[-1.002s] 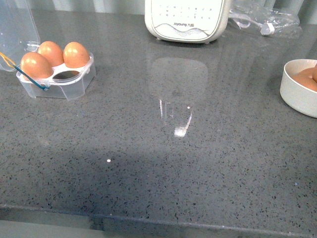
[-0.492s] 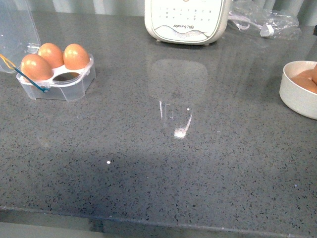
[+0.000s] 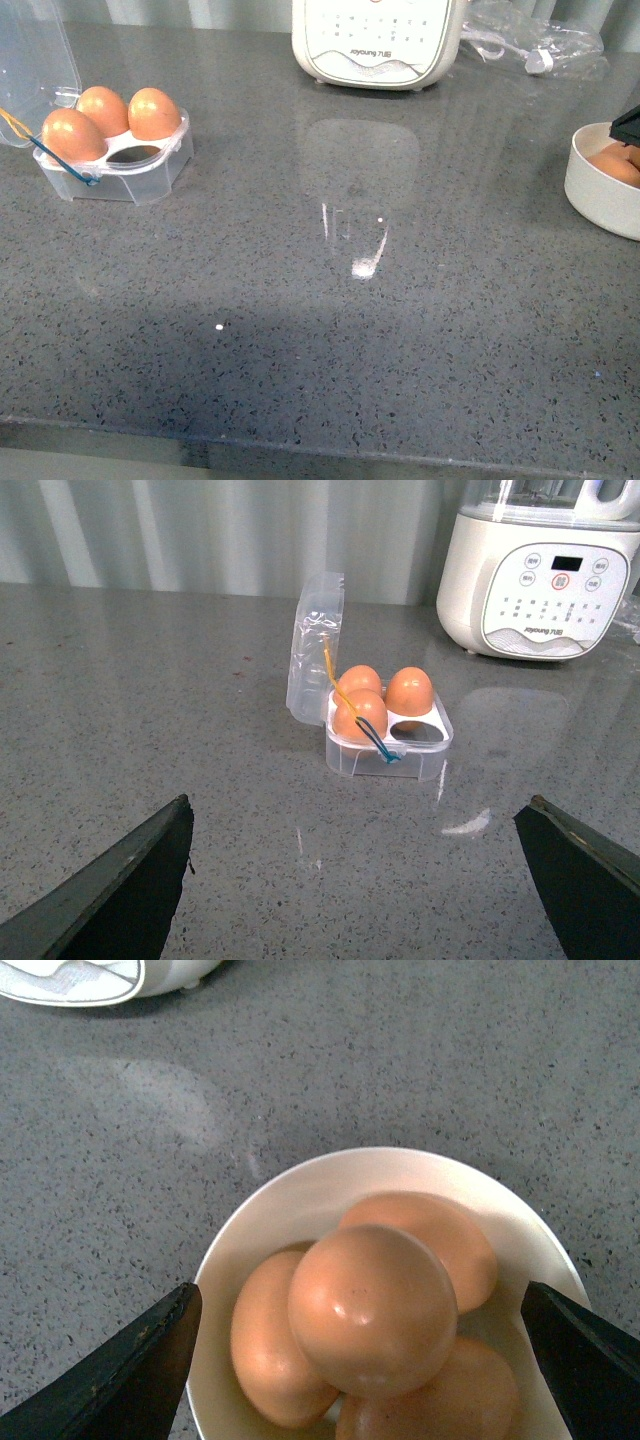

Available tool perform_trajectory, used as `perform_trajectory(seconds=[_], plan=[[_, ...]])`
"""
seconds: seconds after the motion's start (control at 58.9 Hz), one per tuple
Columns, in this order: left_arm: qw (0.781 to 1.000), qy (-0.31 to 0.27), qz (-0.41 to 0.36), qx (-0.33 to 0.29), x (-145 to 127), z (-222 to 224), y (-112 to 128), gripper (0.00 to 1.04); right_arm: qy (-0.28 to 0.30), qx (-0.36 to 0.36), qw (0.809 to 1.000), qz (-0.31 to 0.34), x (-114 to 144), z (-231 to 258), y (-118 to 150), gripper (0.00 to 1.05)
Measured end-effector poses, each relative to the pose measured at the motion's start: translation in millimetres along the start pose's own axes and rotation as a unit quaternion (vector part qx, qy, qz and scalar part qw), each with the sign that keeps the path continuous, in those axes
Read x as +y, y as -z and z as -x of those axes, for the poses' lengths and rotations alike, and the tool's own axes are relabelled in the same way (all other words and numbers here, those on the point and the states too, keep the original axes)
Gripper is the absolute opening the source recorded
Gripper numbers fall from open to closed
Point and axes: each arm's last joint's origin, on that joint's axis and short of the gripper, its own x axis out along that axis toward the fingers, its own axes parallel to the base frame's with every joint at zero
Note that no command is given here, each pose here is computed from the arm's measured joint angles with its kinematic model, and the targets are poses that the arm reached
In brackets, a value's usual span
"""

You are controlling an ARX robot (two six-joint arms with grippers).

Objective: Put egg into box

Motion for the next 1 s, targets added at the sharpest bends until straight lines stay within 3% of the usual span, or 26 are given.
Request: perform_trajectory(seconds=[0.085,0.255,0.357,0.458,1.002], plan=[[1.000,0.000,0.000,0.000,0.0,0.0,0.0,0.98,0.004,0.006,1.000,0.000,-1.4,-0.9,4.0,0.97],[1.000,0.000,0.000,0.000,0.0,0.0,0.0,0.98,0.009,0.007,1.000,0.000,-2.8,-2.0,7.0,0.70],[1.000,0.000,0.000,0.000,0.0,0.0,0.0,0.98,0.009,0.009,1.000,0.002,-3.3,-3.1,8.9,0.48],[1.000,0.000,0.000,0.000,0.0,0.0,0.0,0.98,0.008,0.009,1.000,0.005,-3.3,-3.1,8.7,0.39],[1.000,0.000,0.000,0.000,0.0,0.0,0.0,0.98,0.007,-0.001,1.000,0.022,-2.2,0.6,5.9,0.39]])
